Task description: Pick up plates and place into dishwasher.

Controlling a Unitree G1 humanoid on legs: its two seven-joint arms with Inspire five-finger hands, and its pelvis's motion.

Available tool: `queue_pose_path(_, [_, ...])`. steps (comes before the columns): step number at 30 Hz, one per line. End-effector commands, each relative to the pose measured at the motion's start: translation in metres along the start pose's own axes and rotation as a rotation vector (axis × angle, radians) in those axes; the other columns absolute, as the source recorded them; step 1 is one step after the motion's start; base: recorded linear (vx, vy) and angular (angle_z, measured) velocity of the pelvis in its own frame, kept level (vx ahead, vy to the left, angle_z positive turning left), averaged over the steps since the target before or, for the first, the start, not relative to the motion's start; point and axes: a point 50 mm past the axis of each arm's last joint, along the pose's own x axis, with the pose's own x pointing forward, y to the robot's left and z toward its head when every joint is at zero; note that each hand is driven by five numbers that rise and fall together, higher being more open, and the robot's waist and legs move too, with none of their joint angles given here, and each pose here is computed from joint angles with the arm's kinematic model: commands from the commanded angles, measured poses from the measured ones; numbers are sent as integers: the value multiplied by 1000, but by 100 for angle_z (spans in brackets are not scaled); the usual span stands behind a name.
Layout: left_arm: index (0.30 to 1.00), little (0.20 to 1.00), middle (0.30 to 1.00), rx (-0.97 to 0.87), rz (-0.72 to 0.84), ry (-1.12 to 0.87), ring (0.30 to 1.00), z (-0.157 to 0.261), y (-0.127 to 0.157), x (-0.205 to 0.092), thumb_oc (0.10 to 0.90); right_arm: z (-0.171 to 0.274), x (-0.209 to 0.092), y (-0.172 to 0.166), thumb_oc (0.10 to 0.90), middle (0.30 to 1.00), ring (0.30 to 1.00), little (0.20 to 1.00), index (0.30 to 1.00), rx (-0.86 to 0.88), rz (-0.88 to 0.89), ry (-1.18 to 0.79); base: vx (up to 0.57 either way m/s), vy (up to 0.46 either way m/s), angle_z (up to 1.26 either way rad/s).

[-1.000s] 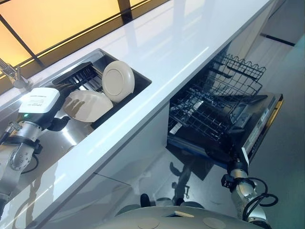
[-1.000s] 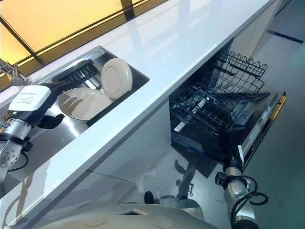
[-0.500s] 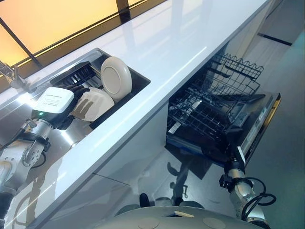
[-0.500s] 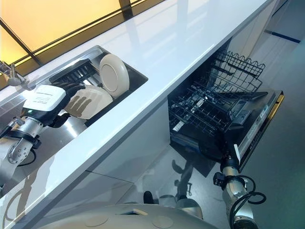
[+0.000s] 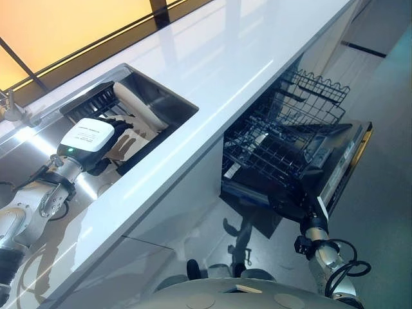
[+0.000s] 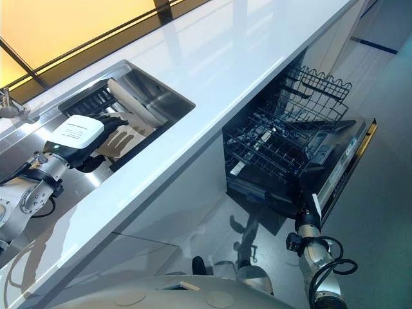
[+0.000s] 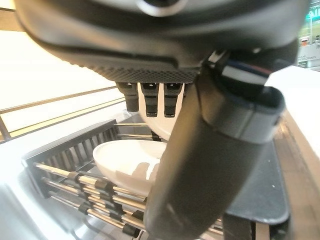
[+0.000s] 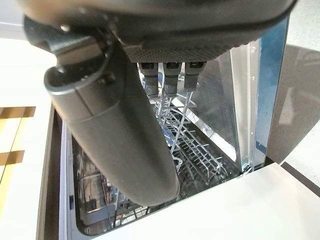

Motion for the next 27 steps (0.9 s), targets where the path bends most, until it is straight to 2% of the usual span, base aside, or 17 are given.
queue_pose_path(1, [900,900,900,67,232,36,900,-18,60,21,800,60,15,13,800,900,900,900,900,14,70,-306,4,-3,-6])
queue_pose_path(3, [900,900,900,60,231,43,900,-18,60,22,800,59,14,14,800,900,900,900,900,11,73,-305,8,-6,-6])
queue_pose_path(4, [721,691,721,59,229,46,721,-19,60,22,591,59,15,14,800,900,900,900,900,11,74,-305,0,0,0])
queue_pose_path(5, [592,540,592,58,226,49,592,-19,60,22,440,59,15,14,800,900,900,900,900,11,76,-305,0,0,0])
queue_pose_path(6, [399,315,399,52,216,51,399,-20,59,23,215,59,15,14,800,900,900,900,900,12,78,-305,0,0,0])
queue_pose_path(7, [300,200,300,49,209,54,300,-20,58,23,100,60,15,15,800,900,900,900,900,12,80,-306,0,0,0])
queue_pose_path(15, [305,205,305,51,185,72,305,-21,57,24,105,61,15,17,800,900,900,900,900,6,91,-308,0,0,0])
queue_pose_path(16, [335,241,335,45,188,75,335,-21,58,24,141,61,16,18,800,900,900,900,900,6,92,-309,0,0,0])
queue_pose_path(20, [338,244,338,46,205,80,338,-23,59,23,144,61,15,18,800,900,900,900,900,10,91,-310,0,0,0])
queue_pose_path(24, [399,315,399,48,227,94,399,-25,57,21,215,59,15,18,800,900,900,900,900,17,91,-308,0,0,0])
queue_pose_path(26, [394,310,394,47,244,107,394,-26,58,20,210,59,15,18,800,900,900,900,900,20,92,-306,0,0,0])
queue_pose_path(27, [368,280,368,49,250,113,368,-27,58,19,180,59,14,18,800,900,900,900,900,20,93,-306,0,0,0])
